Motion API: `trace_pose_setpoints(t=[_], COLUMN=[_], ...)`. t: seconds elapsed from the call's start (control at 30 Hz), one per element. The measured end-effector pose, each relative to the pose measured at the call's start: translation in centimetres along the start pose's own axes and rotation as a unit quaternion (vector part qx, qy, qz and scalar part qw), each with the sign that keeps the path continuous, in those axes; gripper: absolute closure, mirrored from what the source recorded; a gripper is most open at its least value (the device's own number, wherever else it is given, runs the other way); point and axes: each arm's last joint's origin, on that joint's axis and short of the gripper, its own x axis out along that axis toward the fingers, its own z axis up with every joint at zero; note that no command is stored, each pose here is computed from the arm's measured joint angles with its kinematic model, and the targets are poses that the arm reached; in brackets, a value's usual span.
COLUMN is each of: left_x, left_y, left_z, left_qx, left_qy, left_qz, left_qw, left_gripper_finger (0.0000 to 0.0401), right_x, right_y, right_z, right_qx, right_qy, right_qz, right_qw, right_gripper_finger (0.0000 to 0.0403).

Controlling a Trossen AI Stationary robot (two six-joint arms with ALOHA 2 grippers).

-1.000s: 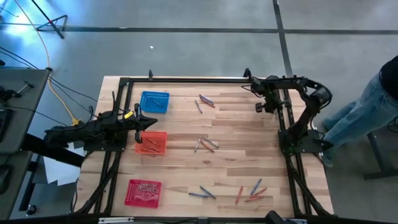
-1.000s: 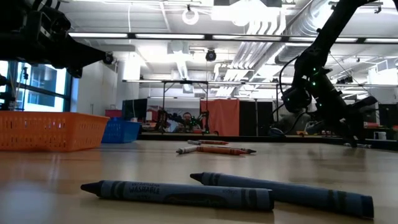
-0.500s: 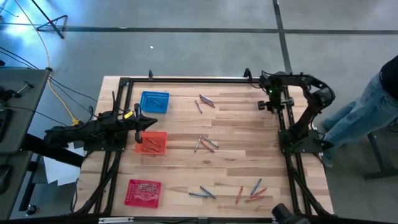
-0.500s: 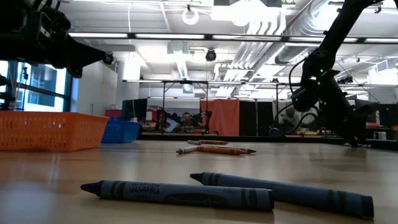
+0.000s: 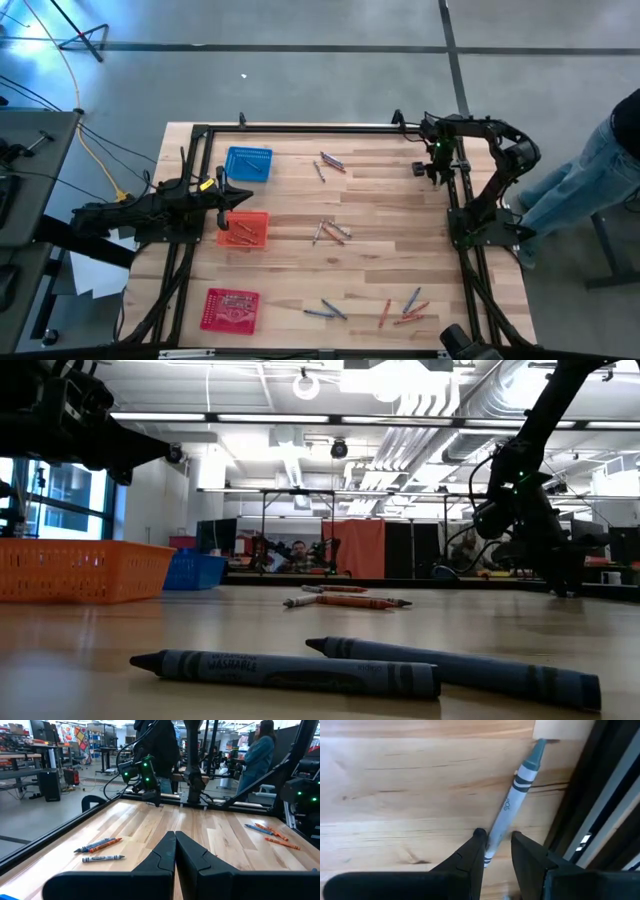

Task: Sort crayons
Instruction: Put the gray crayon into the red bin

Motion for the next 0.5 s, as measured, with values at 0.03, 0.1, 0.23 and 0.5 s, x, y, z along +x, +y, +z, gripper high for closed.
trace_pose_setpoints(t=[0.03,0.1,0.23,0.5], left_x=[0.00,0.00,0.00,0.00], left_y=[0.00,0.00,0.00,0.00], left_z=[0.01,0.00,0.00,0.00], left_qx=[0.000,0.000,0.000,0.000], left_qy=[0.000,0.000,0.000,0.000], left_qz=[0.000,0.000,0.000,0.000], left_qw=[1.000,1.000,1.000,1.000], left_gripper_finger=[0.0400,0.0400,0.0400,0.0400], right_x=[-0.01,-0.08,-0.41,-0.45], right_y=[-0.01,0.02,0.11,0.25], right_z=[0.03,0.10,0.29,0.44], right_qx=[0.004,0.011,0.013,0.014], right_qy=[-0.003,-0.006,-0.011,-0.015], right_qz=[-0.004,-0.010,-0.011,0.006], right_qw=[1.000,1.000,1.000,1.000], right_gripper_finger=[0.0307,0.0307,0.0311,0.0348])
